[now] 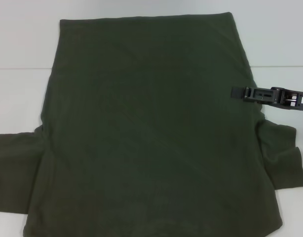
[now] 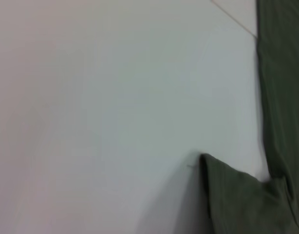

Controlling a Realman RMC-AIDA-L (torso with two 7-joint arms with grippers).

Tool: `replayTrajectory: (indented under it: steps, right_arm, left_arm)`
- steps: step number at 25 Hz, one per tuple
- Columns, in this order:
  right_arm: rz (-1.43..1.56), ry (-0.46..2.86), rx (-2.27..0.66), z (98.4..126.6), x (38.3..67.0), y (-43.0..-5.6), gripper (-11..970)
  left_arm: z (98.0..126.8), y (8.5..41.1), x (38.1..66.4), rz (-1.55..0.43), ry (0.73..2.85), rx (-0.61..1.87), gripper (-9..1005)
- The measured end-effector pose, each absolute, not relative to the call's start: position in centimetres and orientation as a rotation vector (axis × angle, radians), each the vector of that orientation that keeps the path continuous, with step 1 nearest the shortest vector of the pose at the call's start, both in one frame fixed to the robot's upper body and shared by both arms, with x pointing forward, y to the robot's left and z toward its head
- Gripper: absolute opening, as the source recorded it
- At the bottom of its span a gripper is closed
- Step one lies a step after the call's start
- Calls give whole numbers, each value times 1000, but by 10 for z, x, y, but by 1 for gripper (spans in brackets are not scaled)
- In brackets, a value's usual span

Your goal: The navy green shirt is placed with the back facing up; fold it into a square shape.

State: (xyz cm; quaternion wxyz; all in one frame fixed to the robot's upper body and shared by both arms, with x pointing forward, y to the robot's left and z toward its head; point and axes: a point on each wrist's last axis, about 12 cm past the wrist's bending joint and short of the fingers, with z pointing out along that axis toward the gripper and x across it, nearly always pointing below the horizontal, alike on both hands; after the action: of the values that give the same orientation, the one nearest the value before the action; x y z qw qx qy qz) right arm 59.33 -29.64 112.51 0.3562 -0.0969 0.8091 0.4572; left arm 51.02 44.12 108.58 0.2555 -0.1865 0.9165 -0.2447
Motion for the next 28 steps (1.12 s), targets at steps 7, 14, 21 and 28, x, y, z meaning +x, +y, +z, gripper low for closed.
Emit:
replayTrajectory:
  steps: [7, 14, 21, 28]
  right_arm:
    - [1181, 2086, -251, 1126, 594, -296, 816]
    - [1181, 2086, -253, 1126, 595, -296, 812]
    - [1181, 2086, -253, 1127, 595, -296, 808]
    - [1183, 2086, -254, 1127, 595, -295, 804]
  left_arm:
    - [1098, 451, 518, -632, 2483, -537, 14]
    - [1117, 444, 532, -671, 2525, -460, 15]
    - [1140, 411, 540, -885, 2593, -368, 15]
    - [1153, 359, 561, -1114, 2612, -300, 16]
